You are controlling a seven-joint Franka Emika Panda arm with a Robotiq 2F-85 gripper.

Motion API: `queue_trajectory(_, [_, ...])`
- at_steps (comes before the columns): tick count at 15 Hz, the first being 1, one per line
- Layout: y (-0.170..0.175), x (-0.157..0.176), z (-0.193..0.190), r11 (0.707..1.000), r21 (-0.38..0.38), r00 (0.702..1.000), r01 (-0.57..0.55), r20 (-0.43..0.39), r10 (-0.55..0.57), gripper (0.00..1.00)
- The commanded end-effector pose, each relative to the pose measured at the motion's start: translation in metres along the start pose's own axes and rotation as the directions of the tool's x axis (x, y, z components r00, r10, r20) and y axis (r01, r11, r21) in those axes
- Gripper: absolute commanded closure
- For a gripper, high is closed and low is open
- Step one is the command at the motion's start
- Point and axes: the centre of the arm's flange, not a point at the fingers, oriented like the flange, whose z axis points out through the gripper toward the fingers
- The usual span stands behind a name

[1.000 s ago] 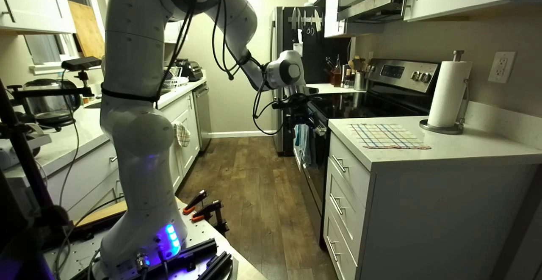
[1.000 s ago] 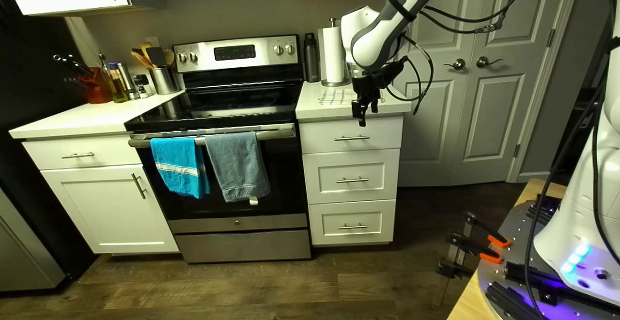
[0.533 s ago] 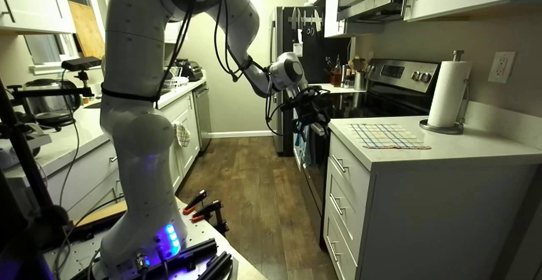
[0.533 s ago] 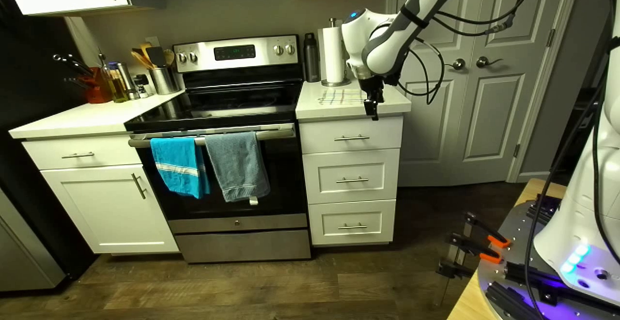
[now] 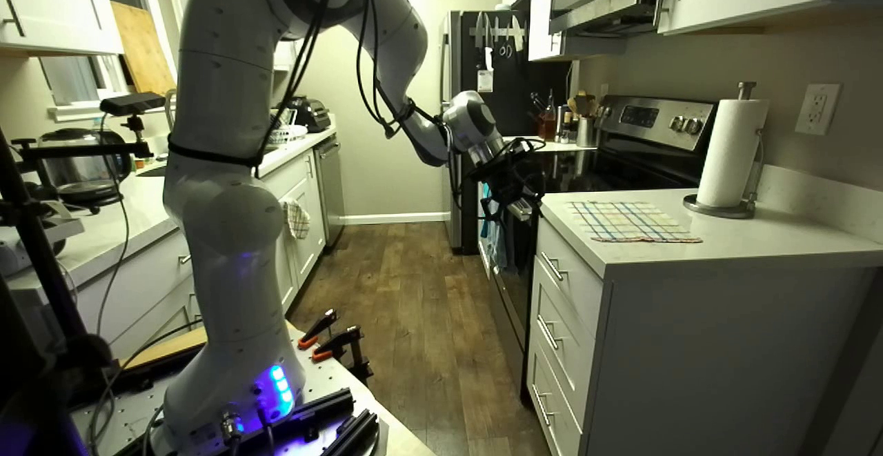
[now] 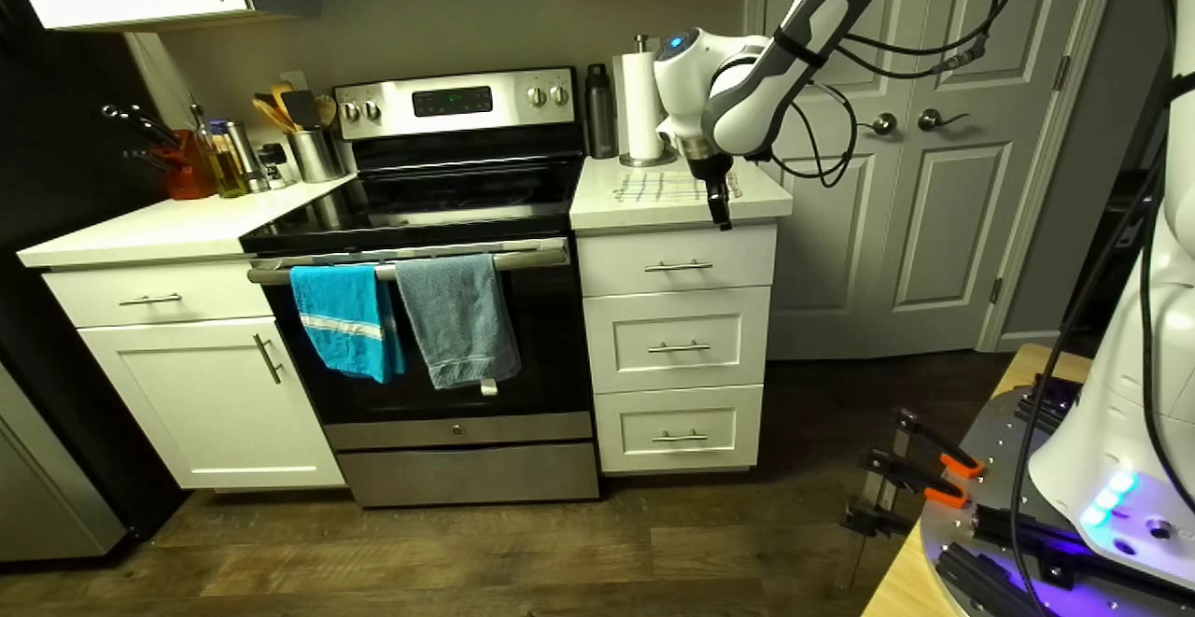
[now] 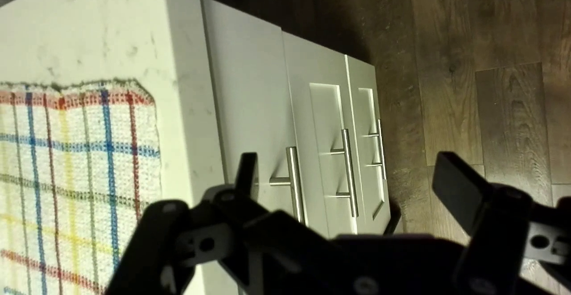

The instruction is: Open the first top drawer

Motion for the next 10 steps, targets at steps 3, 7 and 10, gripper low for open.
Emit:
queue_trajectory(3, [0.011, 0.026, 0.012, 0.988, -0.071, 0.988, 0.14, -0.052, -0.143, 0.0])
queue_trajectory(7, [0.005, 0.044, 0.023, 0.98, -0.067, 0.972, 0.185, -0.132, -0.193, 0.0])
queue_trajectory(10, [0.002, 0.053, 0.038, 0.973, -0.036, 0.961, 0.228, -0.155, -0.231, 0.0])
